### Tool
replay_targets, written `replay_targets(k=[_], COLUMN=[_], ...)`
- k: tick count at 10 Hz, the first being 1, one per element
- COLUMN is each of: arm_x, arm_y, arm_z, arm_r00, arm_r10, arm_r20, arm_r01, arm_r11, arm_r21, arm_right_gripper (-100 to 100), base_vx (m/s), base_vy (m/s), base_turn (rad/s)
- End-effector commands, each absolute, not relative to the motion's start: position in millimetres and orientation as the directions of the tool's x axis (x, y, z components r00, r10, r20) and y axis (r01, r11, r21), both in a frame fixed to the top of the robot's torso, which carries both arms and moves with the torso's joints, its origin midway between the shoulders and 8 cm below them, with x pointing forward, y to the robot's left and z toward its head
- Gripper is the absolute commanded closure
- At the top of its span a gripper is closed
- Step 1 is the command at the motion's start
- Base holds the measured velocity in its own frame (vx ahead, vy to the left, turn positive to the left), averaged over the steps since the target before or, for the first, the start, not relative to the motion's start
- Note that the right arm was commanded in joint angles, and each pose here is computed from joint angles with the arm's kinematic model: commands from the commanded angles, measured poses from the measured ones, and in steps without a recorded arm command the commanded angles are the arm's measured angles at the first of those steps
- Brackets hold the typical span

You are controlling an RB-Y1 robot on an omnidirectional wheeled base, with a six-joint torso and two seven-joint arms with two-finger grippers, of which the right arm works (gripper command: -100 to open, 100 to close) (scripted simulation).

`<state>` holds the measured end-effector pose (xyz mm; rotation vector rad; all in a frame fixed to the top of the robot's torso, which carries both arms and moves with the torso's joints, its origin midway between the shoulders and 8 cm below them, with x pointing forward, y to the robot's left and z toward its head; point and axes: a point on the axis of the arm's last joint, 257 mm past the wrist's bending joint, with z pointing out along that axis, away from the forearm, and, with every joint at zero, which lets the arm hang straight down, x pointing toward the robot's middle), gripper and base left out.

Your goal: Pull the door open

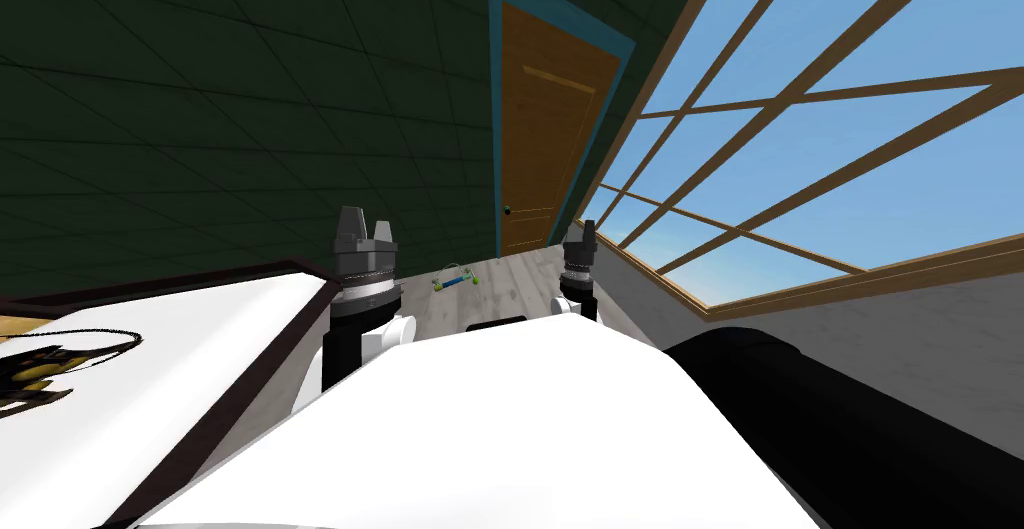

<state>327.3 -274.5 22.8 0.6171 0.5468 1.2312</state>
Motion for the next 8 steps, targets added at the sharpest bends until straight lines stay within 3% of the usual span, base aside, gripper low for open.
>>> replay_targets(k=[1,8], arm_x=[334.4,362.2], arm_y=[-272.7,-268.7], arm_z=[12.6,-31.7], arm_r00=[0.261,0.311], arm_r10=[0.960,0.907], arm_r20=[-0.098,-0.284], arm_r01=[-0.666,-0.571], arm_r11=[0.252,0.417], arm_r21=[0.702,0.707], arm_right_gripper=[-100,-100], base_vx=[0.058,0.083], base_vy=[-0.001,-0.010], base_turn=[0.015,0.010])
